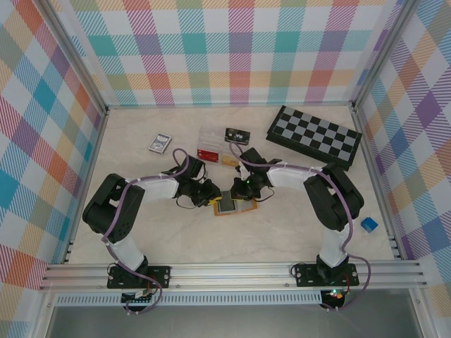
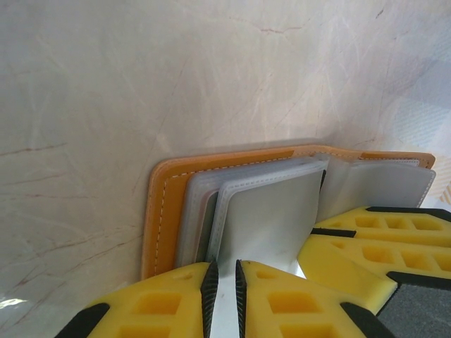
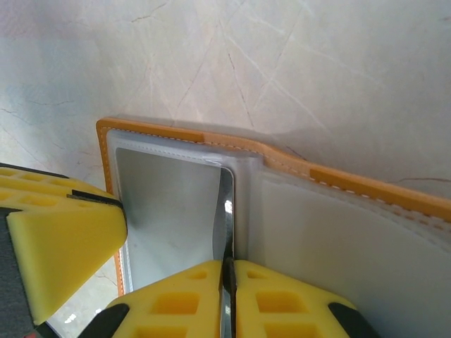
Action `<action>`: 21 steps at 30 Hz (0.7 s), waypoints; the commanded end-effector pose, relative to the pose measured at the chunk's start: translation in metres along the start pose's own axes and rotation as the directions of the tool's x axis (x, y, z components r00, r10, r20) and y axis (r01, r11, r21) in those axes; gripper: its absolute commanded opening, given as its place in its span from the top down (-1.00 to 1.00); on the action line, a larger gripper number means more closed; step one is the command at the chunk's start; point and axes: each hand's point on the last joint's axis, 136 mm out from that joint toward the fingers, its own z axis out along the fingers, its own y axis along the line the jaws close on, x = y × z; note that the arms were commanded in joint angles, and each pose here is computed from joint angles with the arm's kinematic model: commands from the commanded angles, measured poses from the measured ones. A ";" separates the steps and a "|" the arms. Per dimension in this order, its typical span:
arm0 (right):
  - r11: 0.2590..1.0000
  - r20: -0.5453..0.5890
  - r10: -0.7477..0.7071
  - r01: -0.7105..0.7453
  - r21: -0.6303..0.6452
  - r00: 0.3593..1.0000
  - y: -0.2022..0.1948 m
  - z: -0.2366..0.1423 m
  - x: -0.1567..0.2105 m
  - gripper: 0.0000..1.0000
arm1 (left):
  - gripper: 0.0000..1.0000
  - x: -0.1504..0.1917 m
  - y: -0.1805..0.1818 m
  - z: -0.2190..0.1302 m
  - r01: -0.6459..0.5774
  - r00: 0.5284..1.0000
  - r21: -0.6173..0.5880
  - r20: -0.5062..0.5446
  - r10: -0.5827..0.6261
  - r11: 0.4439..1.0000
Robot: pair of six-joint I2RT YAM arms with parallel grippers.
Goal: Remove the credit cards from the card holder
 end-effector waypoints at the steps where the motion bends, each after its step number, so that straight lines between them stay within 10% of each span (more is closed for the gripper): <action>1: 0.996 -0.014 -0.035 0.033 -0.087 0.999 0.016 0.004 0.002 0.76 | 0.62 0.010 0.035 0.009 0.035 0.999 -0.116 -0.025 -0.038 0.993; 21: 0.999 0.055 -0.001 0.002 -0.032 0.999 -0.005 -0.019 0.007 1.00 | 0.38 0.003 0.014 -0.006 -0.005 1.000 -0.089 0.007 0.005 0.996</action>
